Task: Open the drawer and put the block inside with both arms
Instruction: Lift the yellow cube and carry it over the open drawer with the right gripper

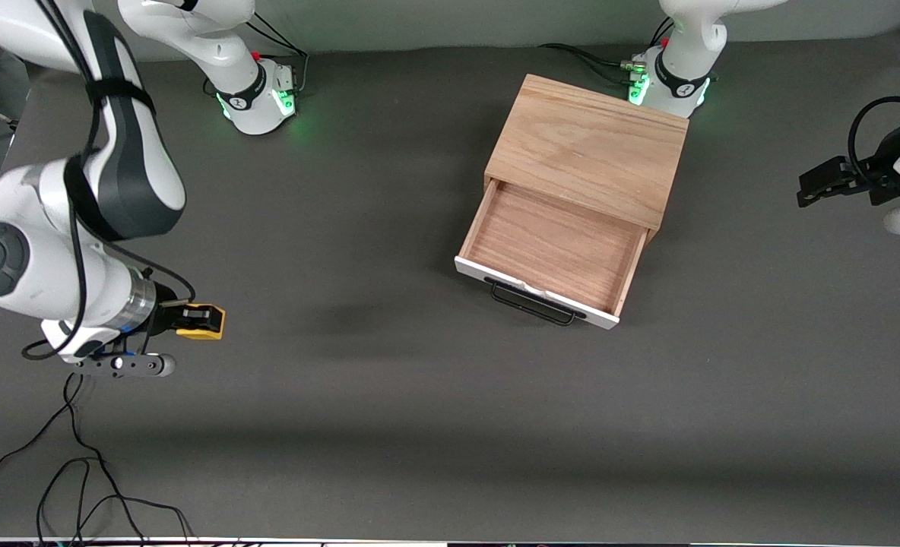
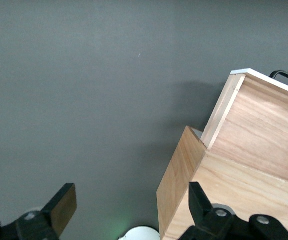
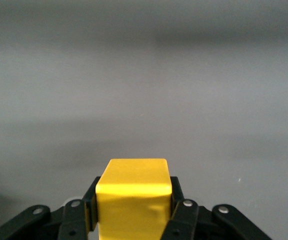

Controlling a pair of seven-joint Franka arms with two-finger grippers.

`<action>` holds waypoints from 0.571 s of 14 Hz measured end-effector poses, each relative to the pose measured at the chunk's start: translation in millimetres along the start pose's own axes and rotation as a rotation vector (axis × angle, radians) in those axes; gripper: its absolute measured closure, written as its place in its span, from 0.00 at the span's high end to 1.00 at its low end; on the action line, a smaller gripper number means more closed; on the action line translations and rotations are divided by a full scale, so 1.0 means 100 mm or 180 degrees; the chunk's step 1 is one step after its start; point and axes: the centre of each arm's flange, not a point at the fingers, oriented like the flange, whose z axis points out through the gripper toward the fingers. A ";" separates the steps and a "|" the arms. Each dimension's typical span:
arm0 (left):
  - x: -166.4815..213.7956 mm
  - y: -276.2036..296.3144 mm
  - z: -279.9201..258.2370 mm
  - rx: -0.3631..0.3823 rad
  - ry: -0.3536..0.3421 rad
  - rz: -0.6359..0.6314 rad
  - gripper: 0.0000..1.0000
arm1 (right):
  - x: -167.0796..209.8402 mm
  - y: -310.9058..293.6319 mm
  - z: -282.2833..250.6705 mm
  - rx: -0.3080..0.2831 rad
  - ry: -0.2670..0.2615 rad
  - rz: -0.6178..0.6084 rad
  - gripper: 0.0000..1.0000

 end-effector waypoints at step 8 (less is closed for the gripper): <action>0.09 0.02 0.09 -0.0004 0.0090 0.0041 1.00 | -0.82 -2.14 -0.87 0.0424 0.0095 0.0887 0.55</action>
